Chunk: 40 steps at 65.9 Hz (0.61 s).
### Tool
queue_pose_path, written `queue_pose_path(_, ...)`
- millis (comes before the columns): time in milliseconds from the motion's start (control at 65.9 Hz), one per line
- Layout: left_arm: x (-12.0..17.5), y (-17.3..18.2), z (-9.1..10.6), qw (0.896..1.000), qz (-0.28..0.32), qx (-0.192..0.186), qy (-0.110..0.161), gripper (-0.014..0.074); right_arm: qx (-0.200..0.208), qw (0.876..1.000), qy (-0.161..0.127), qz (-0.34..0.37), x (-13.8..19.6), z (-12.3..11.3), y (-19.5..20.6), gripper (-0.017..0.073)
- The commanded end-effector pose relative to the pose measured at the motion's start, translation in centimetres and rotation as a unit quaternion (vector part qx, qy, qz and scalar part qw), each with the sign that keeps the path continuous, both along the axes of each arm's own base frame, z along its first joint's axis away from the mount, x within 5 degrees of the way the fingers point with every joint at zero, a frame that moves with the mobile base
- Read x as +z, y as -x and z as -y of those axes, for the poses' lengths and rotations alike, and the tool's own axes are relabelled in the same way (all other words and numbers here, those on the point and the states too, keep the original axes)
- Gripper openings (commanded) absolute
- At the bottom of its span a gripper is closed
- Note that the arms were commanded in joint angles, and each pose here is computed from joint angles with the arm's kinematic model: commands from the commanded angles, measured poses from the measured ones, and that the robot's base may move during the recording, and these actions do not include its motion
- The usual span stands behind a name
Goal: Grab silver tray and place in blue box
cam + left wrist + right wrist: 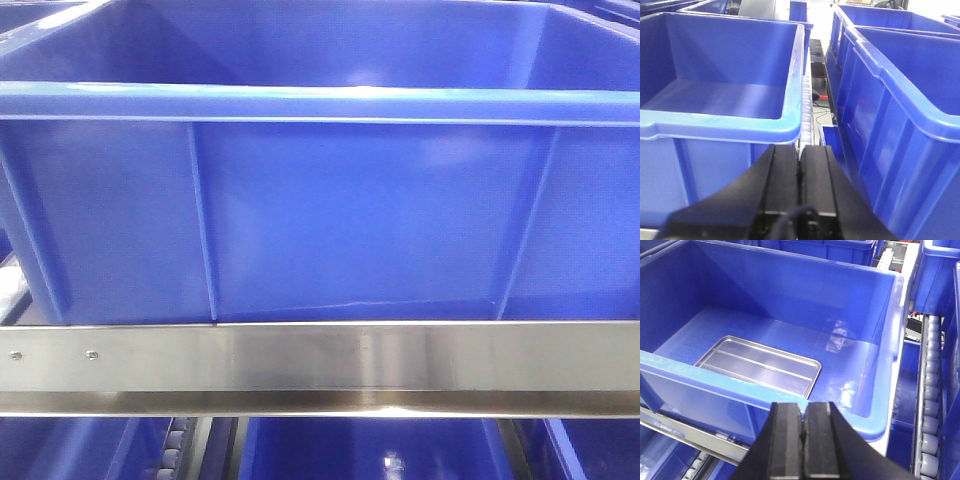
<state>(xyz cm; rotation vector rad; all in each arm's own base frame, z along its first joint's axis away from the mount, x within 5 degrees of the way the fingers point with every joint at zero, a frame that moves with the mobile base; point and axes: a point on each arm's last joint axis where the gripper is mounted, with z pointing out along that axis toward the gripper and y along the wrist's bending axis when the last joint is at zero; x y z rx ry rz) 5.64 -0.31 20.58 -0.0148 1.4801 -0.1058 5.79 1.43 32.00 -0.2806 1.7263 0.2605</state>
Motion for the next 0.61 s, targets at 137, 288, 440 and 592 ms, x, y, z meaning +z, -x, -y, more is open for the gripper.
queue_pose_path(137, 1.0, 0.3, 0.0, 0.998, 0.056, 0.001, 0.006, -0.0105, 0.012, 0.999, -0.003, 0.05, 1.6, -0.2, 0.0, 0.0052)
queue_pose_path(288, 1.0, 0.3, 0.0, 0.998, 0.056, 0.001, 0.006, -0.0105, 0.012, 0.999, -0.002, 0.05, 1.6, -0.2, 0.0, 0.0052)
queue_pose_path(440, 1.0, 0.3, 0.0, 0.998, 0.056, 0.001, 0.006, -0.0105, -0.008, 0.999, 0.006, 0.052, 1.5, 0.1, -0.1, 0.0052)
queue_pose_path(592, 1.0, 0.3, 0.0, 0.998, 0.056, 0.001, 0.006, -0.0105, -0.05, 0.997, 0.013, 0.052, 0.4, 0.4, -0.1, 0.0052)
